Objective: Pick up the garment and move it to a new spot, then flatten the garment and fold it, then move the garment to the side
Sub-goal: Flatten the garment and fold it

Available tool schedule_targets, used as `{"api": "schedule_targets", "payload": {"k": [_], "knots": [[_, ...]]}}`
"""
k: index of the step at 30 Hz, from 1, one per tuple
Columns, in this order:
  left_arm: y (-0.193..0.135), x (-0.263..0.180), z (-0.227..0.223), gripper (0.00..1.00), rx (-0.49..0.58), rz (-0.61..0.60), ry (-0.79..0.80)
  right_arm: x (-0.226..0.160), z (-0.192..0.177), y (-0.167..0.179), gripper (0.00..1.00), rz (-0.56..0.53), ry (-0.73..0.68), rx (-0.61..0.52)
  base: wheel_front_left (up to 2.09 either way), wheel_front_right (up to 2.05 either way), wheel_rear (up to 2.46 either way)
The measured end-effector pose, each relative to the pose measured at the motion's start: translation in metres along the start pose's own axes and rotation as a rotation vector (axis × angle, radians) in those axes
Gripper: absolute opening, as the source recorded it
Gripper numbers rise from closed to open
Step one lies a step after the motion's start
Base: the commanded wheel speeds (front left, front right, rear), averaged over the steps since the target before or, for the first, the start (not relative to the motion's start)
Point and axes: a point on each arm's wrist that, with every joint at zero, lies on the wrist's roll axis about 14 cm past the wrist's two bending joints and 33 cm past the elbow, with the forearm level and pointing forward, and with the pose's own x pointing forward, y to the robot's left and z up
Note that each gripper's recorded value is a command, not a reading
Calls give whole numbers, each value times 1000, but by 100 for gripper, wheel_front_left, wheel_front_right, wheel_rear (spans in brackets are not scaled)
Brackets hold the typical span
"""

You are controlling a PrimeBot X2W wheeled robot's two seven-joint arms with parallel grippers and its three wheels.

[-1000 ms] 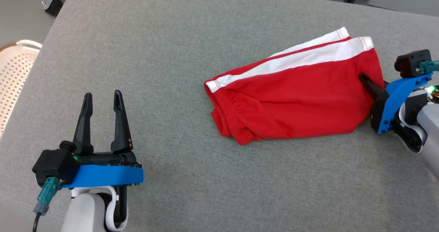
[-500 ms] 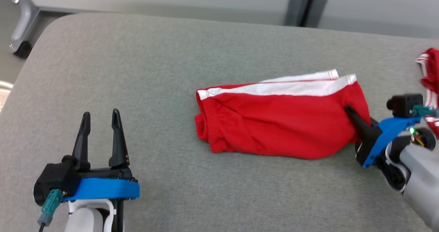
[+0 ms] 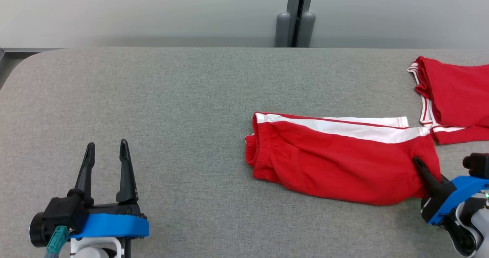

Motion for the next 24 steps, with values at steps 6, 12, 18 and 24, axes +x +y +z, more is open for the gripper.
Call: {"api": "schedule_targets", "payload": {"k": [6,12,18,24], "knots": [[0,-2,-3,100,1,3,10,-8,-2,-9,0,-33,-22,12,0,0,0],[1,-3,-5,100,1,6,17,-2,11,9,0,4,-80,40,0,0,0],[3,-5,-4,100,1,13,15,2,34,38,0,81,-160,46,0,0,0],[3,-9,-4,100,0,16,14,8,53,78,0,189,-214,13,0,0,0]]}}
